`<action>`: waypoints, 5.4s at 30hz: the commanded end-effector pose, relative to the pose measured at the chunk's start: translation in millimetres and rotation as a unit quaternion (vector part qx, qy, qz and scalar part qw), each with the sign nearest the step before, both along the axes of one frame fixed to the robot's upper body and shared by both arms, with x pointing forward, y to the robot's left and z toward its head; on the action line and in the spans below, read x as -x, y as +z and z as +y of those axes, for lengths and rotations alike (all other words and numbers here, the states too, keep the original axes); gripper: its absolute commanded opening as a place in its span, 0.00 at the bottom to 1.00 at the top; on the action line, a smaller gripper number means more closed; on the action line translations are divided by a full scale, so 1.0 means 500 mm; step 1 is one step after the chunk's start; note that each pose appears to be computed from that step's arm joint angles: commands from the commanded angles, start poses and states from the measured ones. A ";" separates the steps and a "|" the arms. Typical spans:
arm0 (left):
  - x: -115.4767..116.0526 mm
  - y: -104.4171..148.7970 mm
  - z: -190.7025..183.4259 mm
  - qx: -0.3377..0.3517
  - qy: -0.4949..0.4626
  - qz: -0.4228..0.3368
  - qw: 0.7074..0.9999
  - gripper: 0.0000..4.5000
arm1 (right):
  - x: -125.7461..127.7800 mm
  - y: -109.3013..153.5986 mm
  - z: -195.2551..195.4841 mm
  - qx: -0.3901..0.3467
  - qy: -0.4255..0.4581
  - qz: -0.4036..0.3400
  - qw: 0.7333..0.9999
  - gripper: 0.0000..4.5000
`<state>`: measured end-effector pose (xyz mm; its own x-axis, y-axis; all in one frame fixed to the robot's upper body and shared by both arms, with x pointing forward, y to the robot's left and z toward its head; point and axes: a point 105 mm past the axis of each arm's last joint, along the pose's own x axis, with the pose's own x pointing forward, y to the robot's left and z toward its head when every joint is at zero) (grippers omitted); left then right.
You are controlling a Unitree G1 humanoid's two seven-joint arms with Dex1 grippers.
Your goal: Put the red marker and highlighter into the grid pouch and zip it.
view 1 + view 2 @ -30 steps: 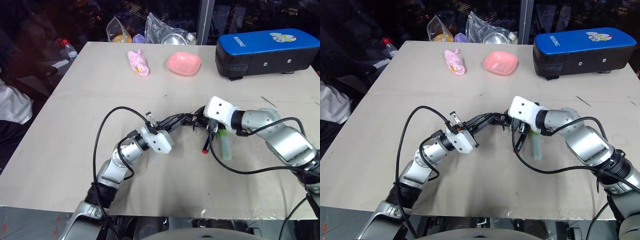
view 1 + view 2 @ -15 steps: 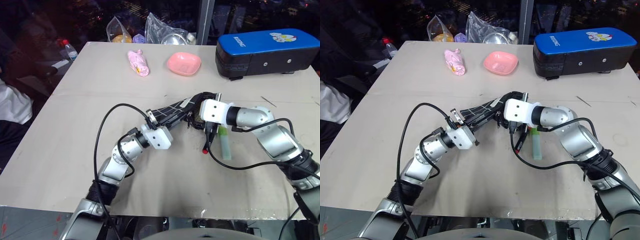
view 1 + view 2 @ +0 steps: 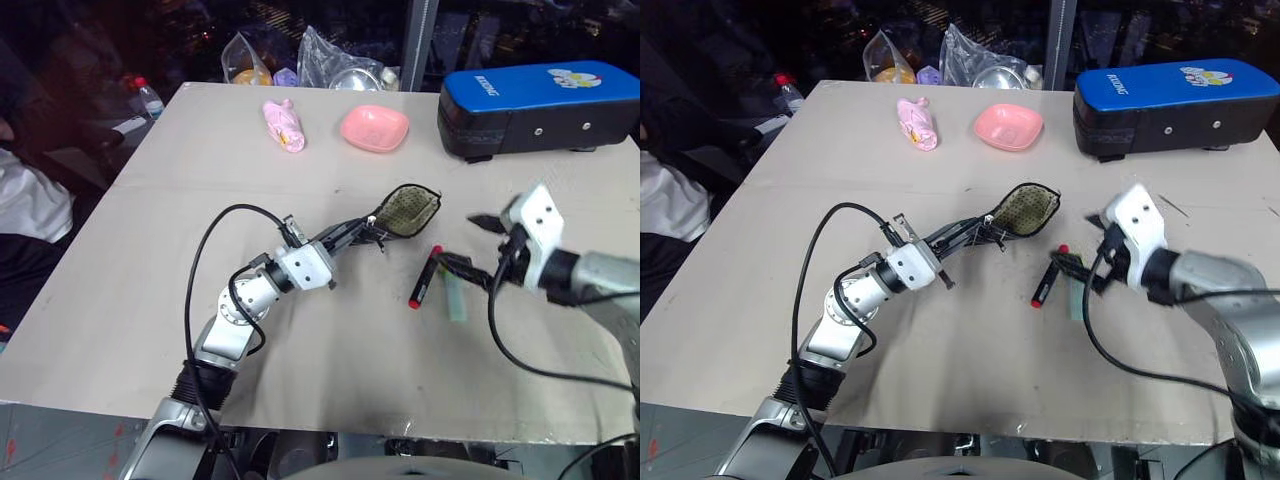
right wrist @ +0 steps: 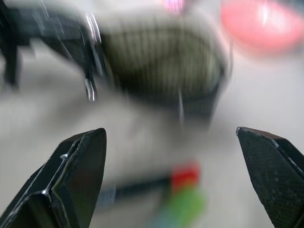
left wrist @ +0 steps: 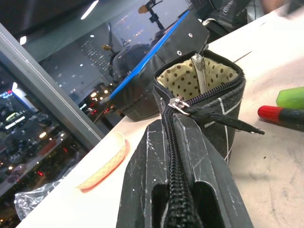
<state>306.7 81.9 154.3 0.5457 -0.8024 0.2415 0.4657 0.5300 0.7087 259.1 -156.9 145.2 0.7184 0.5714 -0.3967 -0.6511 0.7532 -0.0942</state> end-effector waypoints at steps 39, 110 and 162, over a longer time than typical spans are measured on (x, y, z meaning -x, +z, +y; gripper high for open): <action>0.010 0.013 -0.032 0.002 -0.047 -0.003 0.999 0.00 | -0.055 0.168 -0.038 0.345 0.171 -0.197 0.902 0.17; -0.079 0.068 0.088 0.095 0.085 0.024 0.992 0.00 | -0.087 -0.118 0.270 0.015 -0.018 0.090 0.996 0.48; -0.025 0.052 -0.039 0.034 -0.053 0.013 0.998 0.00 | -0.089 0.298 0.062 0.405 0.272 -0.320 0.812 0.05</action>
